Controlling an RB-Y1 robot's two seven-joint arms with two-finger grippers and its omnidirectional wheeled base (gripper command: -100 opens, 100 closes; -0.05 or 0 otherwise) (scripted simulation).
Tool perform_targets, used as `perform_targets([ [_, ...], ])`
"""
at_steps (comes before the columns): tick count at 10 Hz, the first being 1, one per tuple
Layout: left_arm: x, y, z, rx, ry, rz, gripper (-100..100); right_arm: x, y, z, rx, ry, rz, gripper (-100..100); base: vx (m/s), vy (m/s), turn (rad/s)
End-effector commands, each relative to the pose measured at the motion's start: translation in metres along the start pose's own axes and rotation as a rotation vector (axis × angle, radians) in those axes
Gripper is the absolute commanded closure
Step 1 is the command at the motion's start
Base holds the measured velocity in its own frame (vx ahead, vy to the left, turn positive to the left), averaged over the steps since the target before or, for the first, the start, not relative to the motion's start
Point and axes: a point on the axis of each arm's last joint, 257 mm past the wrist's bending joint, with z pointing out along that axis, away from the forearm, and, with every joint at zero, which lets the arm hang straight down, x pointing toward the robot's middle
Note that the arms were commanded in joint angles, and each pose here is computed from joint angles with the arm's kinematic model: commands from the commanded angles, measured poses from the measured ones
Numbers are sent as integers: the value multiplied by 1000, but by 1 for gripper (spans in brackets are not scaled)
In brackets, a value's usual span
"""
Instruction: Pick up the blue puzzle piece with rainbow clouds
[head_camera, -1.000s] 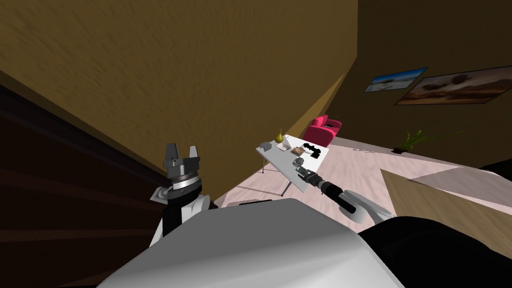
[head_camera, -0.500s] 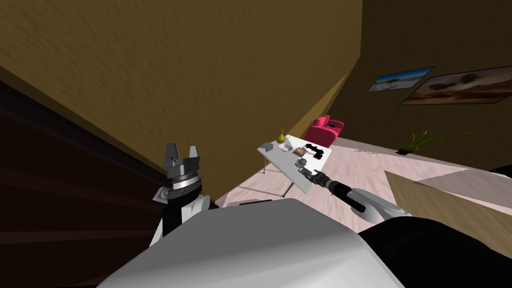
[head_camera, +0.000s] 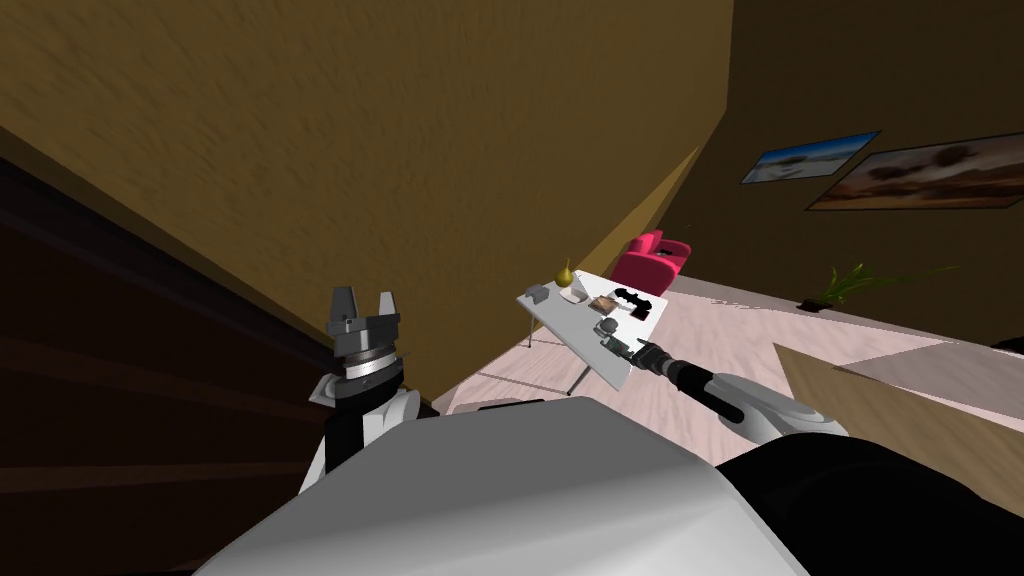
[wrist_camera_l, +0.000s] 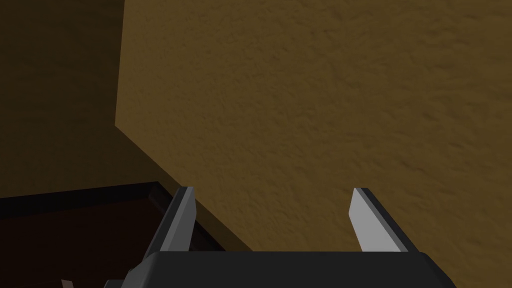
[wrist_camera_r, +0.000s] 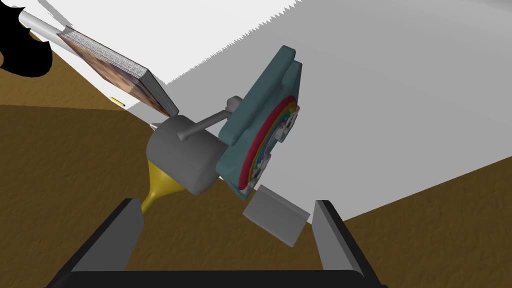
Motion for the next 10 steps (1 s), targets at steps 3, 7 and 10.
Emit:
perform_targets([
  [3,0,0,0,0,0,0,0,4,4,3,5,5,6,100,26,-14,42],
  [7,0,0,0,0,0,0,0,4,4,3,5,4,6,100,0,0,0],
  [10,0,0,0,0,0,0,0,14,15,-10,-57,31,12,-100,32,-13,25],
])
